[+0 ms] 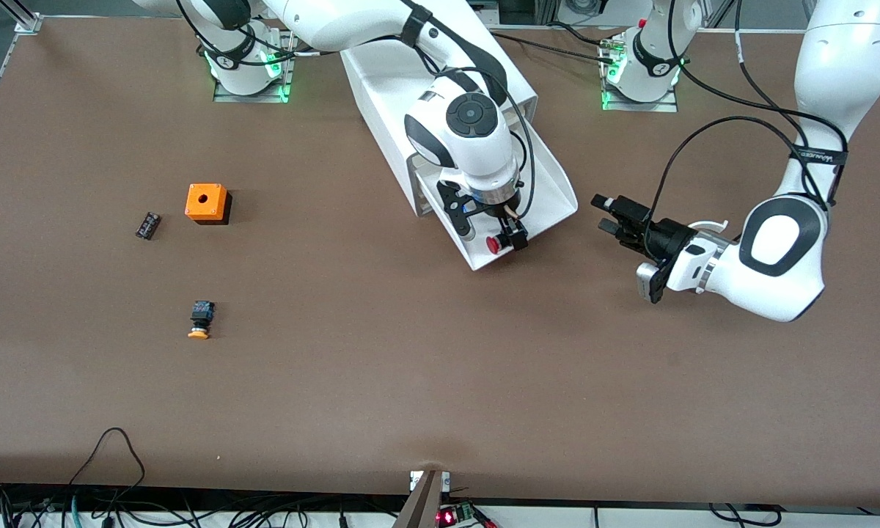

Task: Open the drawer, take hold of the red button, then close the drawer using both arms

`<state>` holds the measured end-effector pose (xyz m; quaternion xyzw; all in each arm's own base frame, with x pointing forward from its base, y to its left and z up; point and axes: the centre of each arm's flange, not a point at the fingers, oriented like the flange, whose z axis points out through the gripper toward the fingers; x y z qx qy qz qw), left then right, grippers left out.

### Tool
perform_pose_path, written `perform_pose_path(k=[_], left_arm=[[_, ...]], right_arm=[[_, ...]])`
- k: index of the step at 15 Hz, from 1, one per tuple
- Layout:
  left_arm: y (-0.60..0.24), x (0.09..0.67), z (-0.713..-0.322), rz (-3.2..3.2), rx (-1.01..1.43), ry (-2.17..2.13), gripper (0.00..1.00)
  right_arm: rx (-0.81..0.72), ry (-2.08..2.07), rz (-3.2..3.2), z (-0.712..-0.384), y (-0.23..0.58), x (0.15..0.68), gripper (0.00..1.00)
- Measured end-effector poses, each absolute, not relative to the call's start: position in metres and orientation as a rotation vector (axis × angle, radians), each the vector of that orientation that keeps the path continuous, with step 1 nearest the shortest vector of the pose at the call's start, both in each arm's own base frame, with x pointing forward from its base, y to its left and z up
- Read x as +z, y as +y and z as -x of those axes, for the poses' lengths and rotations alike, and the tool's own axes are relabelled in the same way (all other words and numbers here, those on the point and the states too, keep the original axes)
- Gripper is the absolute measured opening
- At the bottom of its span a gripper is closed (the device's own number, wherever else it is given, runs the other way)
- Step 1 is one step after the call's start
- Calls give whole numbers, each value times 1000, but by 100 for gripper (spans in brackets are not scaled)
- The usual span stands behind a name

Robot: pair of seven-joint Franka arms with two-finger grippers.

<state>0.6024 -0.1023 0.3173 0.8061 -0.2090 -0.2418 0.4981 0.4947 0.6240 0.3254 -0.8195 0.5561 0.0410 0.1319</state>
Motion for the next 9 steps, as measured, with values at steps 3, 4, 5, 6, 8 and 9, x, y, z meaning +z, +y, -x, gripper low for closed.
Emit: perform_pose_path(k=[3, 4, 5, 6, 8, 9], left_arm=[[-93, 339, -608, -1968, -610, -523, 100], [-89, 342, -609, -1966, -613, -522, 100], [-84, 345, -609, -1961, -615, -520, 100], [-79, 348, -609, -1955, -617, -522, 100], [-73, 355, -609, -1942, -626, -529, 100], [-71, 358, -609, -1939, -628, -531, 100]], right_arm=[[118, 1605, 2373, -492, 627, 324, 91], [118, 1605, 2371, -492, 628, 324, 81], [117, 1604, 2368, -492, 628, 325, 67], [116, 1604, 2364, -493, 628, 325, 58], [113, 1604, 2354, -494, 628, 327, 42], [111, 1605, 2351, -495, 627, 328, 42]])
